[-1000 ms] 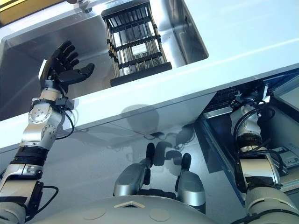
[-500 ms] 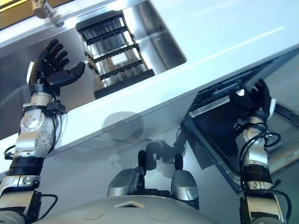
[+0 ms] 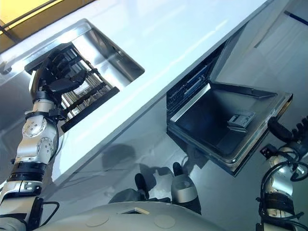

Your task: Pick up plates and place into dishwasher.

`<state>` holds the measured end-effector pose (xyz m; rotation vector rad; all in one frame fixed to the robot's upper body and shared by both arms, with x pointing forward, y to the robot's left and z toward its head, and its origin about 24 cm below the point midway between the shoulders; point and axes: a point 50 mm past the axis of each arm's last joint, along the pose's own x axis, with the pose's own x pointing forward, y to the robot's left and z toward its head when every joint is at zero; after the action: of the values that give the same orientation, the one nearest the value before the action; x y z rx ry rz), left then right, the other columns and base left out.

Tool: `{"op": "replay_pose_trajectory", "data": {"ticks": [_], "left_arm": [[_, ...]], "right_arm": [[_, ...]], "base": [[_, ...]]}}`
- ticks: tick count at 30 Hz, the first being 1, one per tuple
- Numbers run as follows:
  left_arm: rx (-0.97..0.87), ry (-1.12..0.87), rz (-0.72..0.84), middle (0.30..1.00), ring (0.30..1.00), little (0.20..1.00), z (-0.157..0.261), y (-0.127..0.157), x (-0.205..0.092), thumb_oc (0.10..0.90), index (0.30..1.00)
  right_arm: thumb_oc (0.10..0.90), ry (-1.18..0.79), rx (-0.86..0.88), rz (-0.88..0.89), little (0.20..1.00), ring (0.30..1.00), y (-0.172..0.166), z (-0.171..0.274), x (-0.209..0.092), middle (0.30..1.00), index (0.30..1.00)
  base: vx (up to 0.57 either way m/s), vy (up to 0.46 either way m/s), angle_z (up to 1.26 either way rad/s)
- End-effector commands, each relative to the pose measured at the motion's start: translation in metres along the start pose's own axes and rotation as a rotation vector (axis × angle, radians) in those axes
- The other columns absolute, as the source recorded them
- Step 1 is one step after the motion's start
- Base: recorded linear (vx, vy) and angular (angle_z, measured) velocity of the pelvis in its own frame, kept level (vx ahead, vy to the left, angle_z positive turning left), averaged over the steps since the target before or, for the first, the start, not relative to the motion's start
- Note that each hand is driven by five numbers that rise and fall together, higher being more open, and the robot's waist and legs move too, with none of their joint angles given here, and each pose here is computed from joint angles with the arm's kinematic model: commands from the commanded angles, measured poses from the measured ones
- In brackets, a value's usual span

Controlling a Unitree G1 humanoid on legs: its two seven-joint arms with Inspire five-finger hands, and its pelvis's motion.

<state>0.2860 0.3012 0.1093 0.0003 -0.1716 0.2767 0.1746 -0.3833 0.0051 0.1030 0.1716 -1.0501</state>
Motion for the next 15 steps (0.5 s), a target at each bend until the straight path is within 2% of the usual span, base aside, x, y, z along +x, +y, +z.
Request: {"op": "replay_pose_trajectory", "data": {"ticks": [1,4,7,15], "left_arm": [[-0.068,-0.244,0.013,0.9,0.9,0.9,0.054,-0.004,0.029,0.8,0.9],[-0.101,-0.271,0.037,0.9,0.9,0.9,0.062,0.001,0.034,0.8,0.9],[-0.113,-0.323,0.05,0.9,0.9,0.9,0.075,0.001,0.039,0.8,0.9],[-0.151,-0.485,0.048,0.9,0.9,0.9,0.114,-0.006,0.054,0.8,0.9]], "right_arm": [[0.8,-0.147,0.243,-0.009,0.9,0.9,-0.002,0.038,0.014,0.9,0.9],[0.8,0.014,0.332,0.031,0.9,0.9,-0.003,0.013,0.016,0.9,0.9],[0.8,0.143,0.476,0.176,0.9,0.9,0.014,-0.003,0.015,0.9,0.9],[0.8,0.204,0.702,0.313,0.9,0.9,0.049,0.007,0.029,0.9,0.9]], "base": [[-0.03,-0.096,-0.06],[-0.05,-0.116,-0.06],[-0.13,-0.104,-0.01],[-0.2,-0.022,0.09]]}}
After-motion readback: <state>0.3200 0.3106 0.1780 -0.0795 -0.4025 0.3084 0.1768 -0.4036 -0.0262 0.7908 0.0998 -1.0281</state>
